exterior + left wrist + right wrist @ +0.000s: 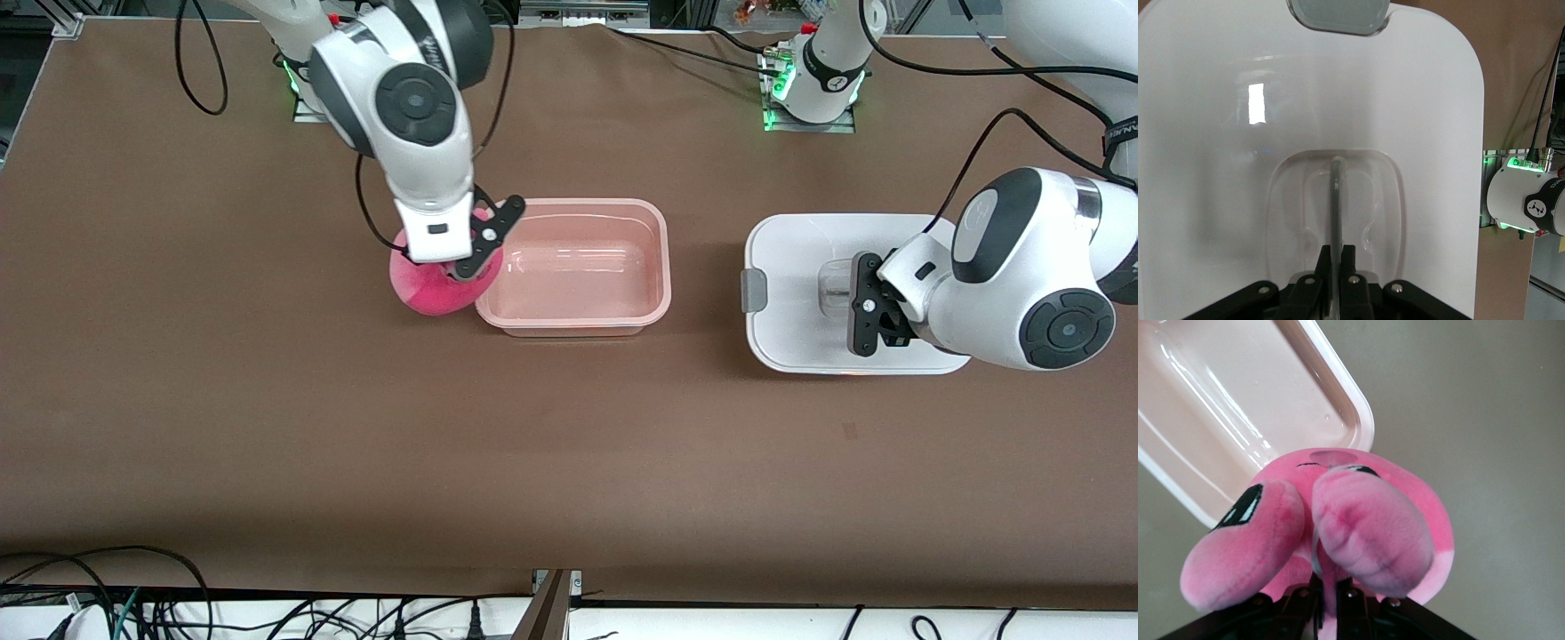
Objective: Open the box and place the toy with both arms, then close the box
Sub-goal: 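Lower the toy into the box and open the right gripper, then carry the lid back over the box with the left gripper while the right gripper withdraws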
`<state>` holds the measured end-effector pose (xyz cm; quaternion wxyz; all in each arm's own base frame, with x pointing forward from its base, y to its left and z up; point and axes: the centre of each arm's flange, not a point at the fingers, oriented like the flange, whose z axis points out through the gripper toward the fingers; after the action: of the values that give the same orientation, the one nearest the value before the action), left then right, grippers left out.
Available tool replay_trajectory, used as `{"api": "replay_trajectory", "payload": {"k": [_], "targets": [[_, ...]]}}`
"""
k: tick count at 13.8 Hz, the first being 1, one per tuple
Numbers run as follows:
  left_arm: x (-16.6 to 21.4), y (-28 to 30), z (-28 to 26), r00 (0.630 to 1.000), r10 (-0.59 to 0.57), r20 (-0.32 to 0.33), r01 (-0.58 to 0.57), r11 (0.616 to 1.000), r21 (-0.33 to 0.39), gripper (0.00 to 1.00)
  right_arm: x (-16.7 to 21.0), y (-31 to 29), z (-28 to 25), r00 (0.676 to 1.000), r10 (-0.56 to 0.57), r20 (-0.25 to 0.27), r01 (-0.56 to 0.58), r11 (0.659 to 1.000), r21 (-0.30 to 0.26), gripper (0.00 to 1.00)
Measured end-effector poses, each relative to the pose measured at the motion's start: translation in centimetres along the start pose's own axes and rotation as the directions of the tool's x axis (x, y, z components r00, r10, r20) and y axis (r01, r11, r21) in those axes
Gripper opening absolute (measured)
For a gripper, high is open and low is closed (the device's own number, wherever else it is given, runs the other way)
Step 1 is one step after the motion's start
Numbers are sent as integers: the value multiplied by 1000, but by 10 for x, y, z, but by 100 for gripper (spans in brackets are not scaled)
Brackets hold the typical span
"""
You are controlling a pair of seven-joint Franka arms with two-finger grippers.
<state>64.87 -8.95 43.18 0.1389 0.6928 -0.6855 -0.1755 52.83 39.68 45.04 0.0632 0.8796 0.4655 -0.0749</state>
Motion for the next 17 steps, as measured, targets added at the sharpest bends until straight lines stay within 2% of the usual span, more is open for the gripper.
{"api": "replay_trajectory", "payload": {"k": [3,4,8,12,15,17], "targets": [[0,0,0,1000,1,0,-1,1000,0,7,26,-33,14,999,44,-10,-44,998,-38,10],[0,0,0,1000,0,0,0,1000,0,7,34,-45,16,997,77,-27,-78,996,-43,16],[1,0,0,1000,2,0,-2,1000,0,7,49,-78,-9,971,222,-94,-226,973,-39,54],[2,0,0,1000,3,0,-3,1000,0,7,27,-79,-90,948,300,-106,-306,951,-36,98],[2,1,0,1000,5,0,-5,1000,1,7,6,-54,-122,925,362,-112,-368,929,-38,100],[3,1,0,1000,6,0,-6,1000,1,7,-15,0,-125,887,448,-112,-453,891,-30,100]]}}
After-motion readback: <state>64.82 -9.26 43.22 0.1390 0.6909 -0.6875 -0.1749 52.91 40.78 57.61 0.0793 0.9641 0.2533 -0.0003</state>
